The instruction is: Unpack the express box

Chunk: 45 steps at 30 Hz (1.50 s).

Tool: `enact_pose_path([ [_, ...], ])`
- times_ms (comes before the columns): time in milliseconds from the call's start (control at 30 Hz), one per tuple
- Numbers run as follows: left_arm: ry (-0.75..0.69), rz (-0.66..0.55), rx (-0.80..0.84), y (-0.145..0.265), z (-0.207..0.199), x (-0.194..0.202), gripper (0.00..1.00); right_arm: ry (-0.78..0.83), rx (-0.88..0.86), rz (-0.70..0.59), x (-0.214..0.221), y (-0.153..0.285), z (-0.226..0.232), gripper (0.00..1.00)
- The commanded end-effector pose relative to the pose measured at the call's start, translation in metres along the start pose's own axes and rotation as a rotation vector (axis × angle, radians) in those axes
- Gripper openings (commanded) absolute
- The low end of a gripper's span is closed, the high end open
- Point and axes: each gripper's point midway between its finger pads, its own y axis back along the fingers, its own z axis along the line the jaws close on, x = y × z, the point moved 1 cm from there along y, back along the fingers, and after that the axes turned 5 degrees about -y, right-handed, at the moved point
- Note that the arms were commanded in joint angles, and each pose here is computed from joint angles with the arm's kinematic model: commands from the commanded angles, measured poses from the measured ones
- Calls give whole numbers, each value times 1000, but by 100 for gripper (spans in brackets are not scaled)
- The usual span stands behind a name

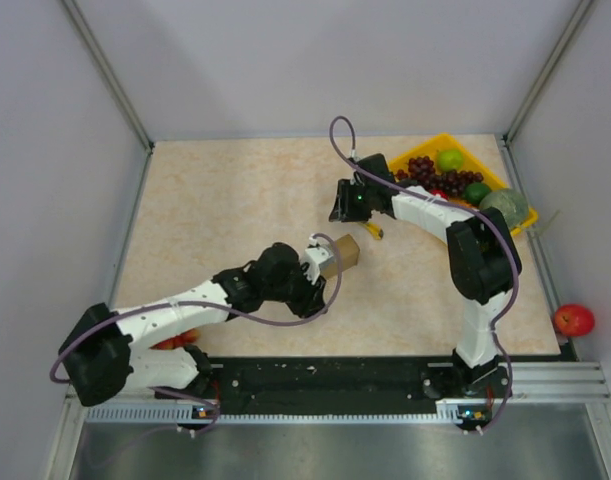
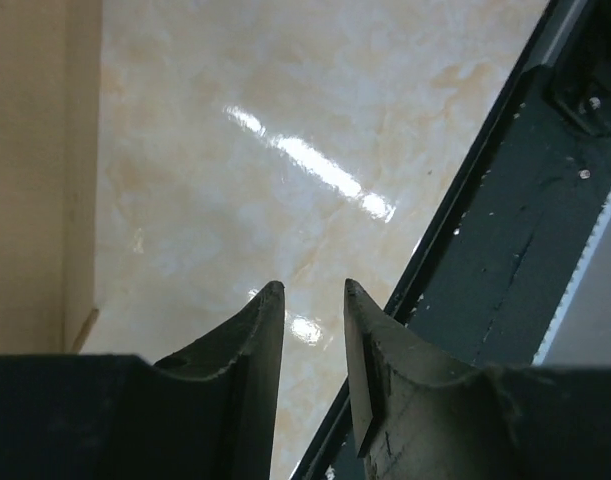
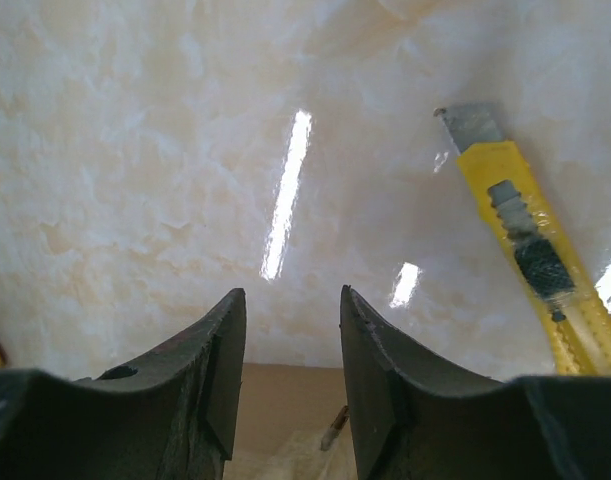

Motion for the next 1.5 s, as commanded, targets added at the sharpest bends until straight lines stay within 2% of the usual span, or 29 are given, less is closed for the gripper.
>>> enact_pose_path([
  [0, 108, 18, -129, -32, 21, 18, 35, 47, -96, 81, 10, 0, 25, 40],
  [33, 126, -6, -213, -35, 35, 15, 34, 51, -95, 97, 14, -1, 24, 40],
  [133, 207, 3, -326, -45, 56, 19, 34, 65, -74, 127, 25, 7, 17, 39],
  [433, 433, -34, -407, -33, 115, 20, 34, 24, -97, 201, 71, 42, 23, 38],
  [667, 534, -107, -358, -21, 144, 10, 34, 44, -124, 215, 97, 52, 53, 39],
  [933, 661, -157, -307, 2, 150, 13, 36, 10, -178, 143, 79, 43, 77, 39],
  [1133, 712, -147, -230, -5, 146, 17, 36, 39, -214, 170, 89, 41, 88, 39],
  [1467, 894, -256, -118, -4, 166, 29, 36, 80, -265, 163, 98, 50, 115, 40],
])
